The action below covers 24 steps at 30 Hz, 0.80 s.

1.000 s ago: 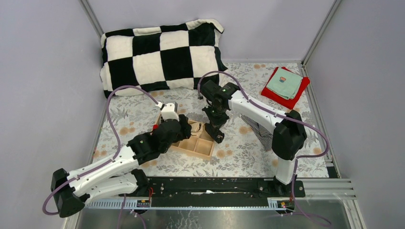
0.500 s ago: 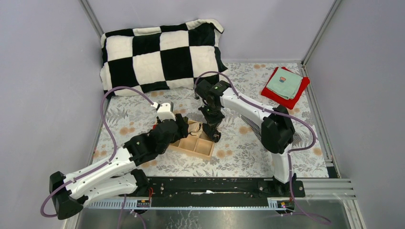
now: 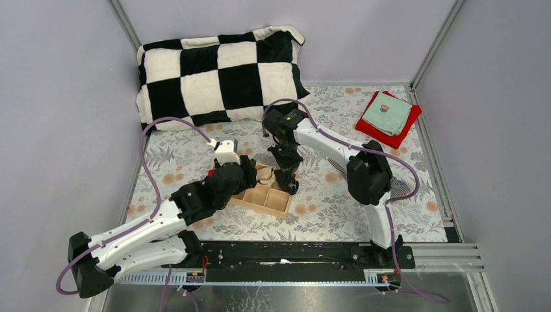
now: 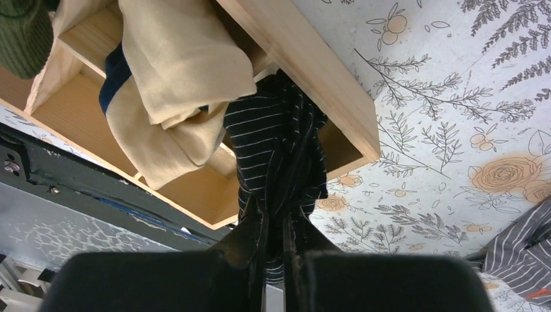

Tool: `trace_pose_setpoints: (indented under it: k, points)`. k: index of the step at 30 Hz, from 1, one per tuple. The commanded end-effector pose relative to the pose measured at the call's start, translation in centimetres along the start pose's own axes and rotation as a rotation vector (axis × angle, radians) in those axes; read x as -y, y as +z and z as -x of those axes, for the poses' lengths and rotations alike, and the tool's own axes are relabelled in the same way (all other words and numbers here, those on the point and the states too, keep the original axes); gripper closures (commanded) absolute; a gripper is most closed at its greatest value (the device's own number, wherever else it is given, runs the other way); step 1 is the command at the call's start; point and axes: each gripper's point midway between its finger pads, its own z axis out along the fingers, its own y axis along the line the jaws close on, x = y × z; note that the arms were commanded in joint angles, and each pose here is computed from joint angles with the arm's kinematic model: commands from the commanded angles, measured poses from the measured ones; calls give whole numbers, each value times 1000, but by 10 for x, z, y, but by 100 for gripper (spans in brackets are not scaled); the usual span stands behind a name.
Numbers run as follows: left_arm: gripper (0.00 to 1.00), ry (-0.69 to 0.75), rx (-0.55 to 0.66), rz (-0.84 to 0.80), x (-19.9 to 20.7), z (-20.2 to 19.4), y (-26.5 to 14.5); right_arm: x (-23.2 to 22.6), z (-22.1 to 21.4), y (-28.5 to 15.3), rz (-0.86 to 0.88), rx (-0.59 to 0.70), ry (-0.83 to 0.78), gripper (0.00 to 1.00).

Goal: Roll the underwear
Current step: Place the underwear in the storage box.

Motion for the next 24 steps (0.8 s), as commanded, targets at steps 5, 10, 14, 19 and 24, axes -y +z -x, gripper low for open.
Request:
trace_pose_setpoints:
  k: [5,10,14,19,24]
  points:
    - [41,2,26,-15,8,14,-3,-4,7,13,24,-56,14,100]
    - [41,-3,23,-17,9,13,-2,-6,5,23,38,-82,18,100]
    - [41,-3,16,-20,11,11,-1,-6,1,31,47,-97,22,100]
    - [41,1,11,-16,9,8,0,0,0,38,26,-83,25,98]
    - [41,-2,7,-16,7,6,-1,2,15,27,1,-7,31,75]
